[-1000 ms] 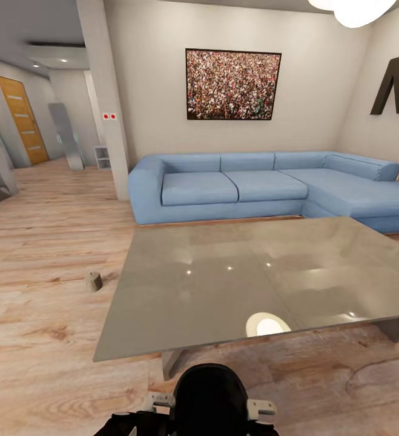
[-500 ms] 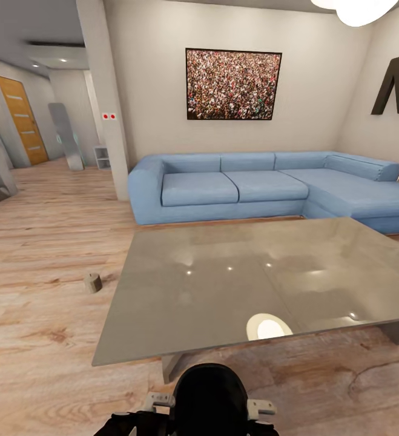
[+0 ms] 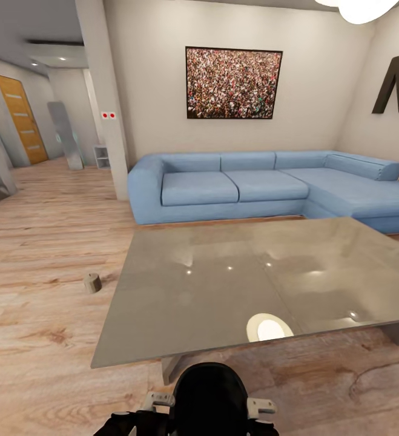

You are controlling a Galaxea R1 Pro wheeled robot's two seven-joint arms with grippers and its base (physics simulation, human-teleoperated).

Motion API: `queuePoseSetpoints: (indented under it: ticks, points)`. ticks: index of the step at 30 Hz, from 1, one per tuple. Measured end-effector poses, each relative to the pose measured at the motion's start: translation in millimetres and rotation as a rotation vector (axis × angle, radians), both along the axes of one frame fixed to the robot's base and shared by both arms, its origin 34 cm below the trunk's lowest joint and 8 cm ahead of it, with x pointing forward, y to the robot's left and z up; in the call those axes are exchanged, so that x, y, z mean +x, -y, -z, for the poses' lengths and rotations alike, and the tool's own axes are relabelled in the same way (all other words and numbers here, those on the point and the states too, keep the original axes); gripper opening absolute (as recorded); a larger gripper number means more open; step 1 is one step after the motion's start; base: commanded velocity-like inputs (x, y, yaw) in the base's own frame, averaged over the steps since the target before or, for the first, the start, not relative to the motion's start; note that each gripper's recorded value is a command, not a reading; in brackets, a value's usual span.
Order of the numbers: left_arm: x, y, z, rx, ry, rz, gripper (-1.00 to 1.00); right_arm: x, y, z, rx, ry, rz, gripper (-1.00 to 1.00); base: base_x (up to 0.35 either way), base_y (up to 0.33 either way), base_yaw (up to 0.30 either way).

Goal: Place each of the two pumpkins and all three candles from the living room inside a cabinet in the living room (use any cabinet), then make sure every cabinet is closed, and position the cauldron so it is next to a table in the living room.

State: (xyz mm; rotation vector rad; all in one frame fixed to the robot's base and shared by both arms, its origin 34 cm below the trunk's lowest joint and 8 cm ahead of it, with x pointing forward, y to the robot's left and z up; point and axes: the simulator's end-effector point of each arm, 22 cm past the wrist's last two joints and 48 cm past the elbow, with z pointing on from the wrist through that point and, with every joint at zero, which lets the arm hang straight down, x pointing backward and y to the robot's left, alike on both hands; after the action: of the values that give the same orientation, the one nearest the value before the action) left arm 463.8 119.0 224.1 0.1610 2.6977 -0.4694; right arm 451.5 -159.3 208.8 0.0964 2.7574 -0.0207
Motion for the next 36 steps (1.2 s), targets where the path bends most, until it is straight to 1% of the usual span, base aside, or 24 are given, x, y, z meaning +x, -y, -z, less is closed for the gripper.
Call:
queuePoseSetpoints:
  ticks: [18,19,20,21,23,24,36]
  points:
    - [0.6,-0.6,1.5,-0.003,-0.002,-0.003,-1.0,1.1,-0.1,1.1,0.003,-0.003,0.003,-1.0,0.0,0.0,0.0]
    - [0.6,-0.7,1.5,-0.003,-0.002,-0.003,-1.0,1.1,-0.2,1.1,0.004,-0.003,0.003,1.0,0.0,0.0,0.0]
    - [-2.7,-0.5,3.3,-0.003,-0.01,-0.001,-1.0,13.4,1.6,-5.5,0.004,0.03,0.012,1.0,0.0,0.0,0.0]
    - [-4.7,-1.4,4.8,0.006,-0.012,0.009,-1.0,13.5,1.5,-5.5,0.005,0.03,0.013,1.0,0.0,0.0,0.0]
    - [-4.6,-1.4,4.8,0.007,-0.012,0.009,-1.0,13.3,1.6,-5.4,0.005,0.029,0.013,1.0,0.0,0.0,0.0]
    - [-4.3,-1.4,4.6,0.006,-0.011,0.008,1.0,13.2,1.6,-5.3,0.005,0.029,0.013,1.0,0.0,0.0,0.0]
    - [-4.0,-1.4,4.4,0.006,-0.011,0.007,1.0,13.2,1.7,-5.4,0.005,0.029,0.013,1.0,0.0,0.0,0.0]
